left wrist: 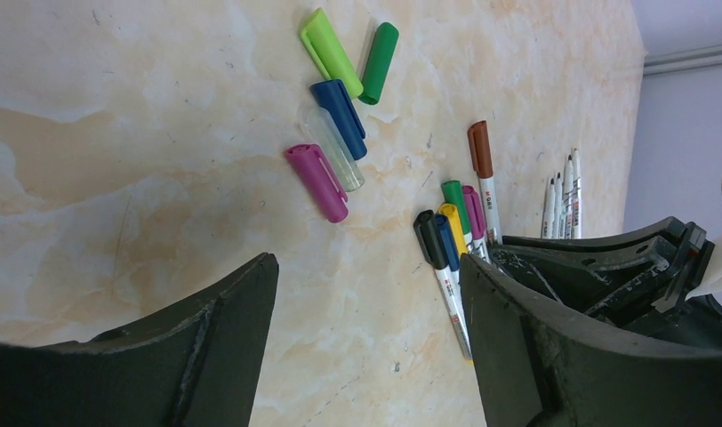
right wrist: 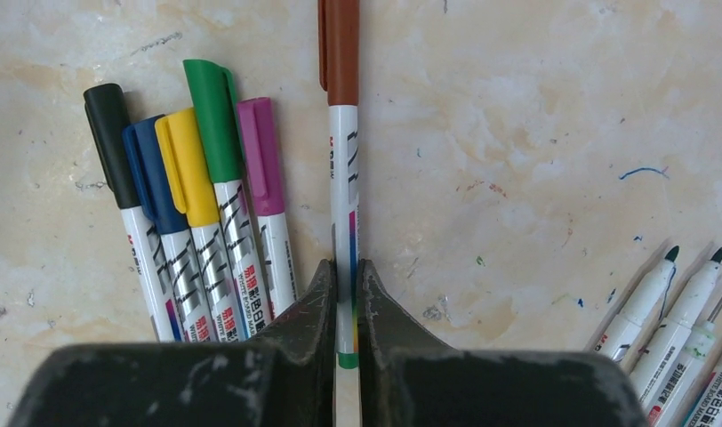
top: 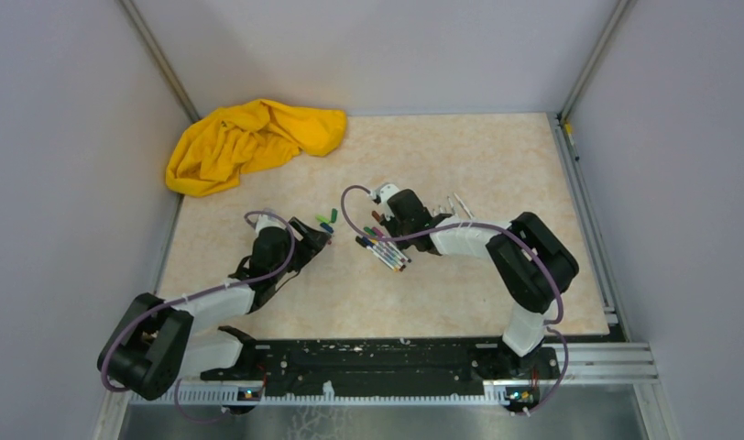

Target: Open the pen caps

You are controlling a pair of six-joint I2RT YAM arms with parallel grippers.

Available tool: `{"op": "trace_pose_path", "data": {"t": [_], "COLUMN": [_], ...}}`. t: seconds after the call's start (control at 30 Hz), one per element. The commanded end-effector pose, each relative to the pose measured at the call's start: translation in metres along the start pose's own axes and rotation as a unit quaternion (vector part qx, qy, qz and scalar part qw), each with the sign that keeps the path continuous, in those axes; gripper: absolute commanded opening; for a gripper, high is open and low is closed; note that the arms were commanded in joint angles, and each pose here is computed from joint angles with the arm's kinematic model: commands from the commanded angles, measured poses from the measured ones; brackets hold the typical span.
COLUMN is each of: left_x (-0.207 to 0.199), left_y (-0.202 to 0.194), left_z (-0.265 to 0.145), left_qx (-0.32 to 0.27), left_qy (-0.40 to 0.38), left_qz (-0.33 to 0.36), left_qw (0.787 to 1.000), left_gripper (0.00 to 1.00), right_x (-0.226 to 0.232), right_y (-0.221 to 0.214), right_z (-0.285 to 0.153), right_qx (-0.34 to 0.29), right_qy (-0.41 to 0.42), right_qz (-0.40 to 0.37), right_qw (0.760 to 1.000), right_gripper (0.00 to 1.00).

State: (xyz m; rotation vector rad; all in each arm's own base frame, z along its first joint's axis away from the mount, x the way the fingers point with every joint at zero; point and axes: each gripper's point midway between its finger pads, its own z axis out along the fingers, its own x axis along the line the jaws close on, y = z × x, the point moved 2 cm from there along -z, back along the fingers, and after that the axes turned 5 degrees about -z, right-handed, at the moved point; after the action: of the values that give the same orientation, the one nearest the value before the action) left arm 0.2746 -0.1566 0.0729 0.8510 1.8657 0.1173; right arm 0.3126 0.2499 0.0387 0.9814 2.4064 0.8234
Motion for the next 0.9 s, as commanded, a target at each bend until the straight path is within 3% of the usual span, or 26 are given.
{"op": "trace_pose_path", "data": {"t": [0.0, 0.27, 0.47, 0.87], "left_x": [-0.013, -0.021, -0.032, -0.067], "left_y": [0.006, -0.001, -0.009, -0.020], "left_z": [-0.001, -0.007, -0.016, -0.035], "left_qx": [-0.007, 0.015, 0.049, 0.093], "left_qy": [-0.022, -0.047, -0.075, -0.133], "left_qz": [0.002, 0.002, 0.009, -0.006], "left_qw": [1.000, 0.999, 0.996, 0.987], "left_gripper": [0.81, 0.92, 0.95, 0.98], "right_x": [0.000, -0.019, -0.020, 0.047], "right_y": [-0.008, 0.022, 0.039, 0.031], "right_z": [0.002, -0.033, -0.068, -0.105], "right_qx": [0.012, -0.050, -0.090, -0.133], "right_qy": [-0.014, -0.060, -0.056, 0.015], "right_qz": [0.008, 0.017, 0.020, 0.054], "right_qw": [1.000, 0.997, 0.994, 0.990], "right_gripper": [0.00, 0.00, 0.00, 0.00]}}
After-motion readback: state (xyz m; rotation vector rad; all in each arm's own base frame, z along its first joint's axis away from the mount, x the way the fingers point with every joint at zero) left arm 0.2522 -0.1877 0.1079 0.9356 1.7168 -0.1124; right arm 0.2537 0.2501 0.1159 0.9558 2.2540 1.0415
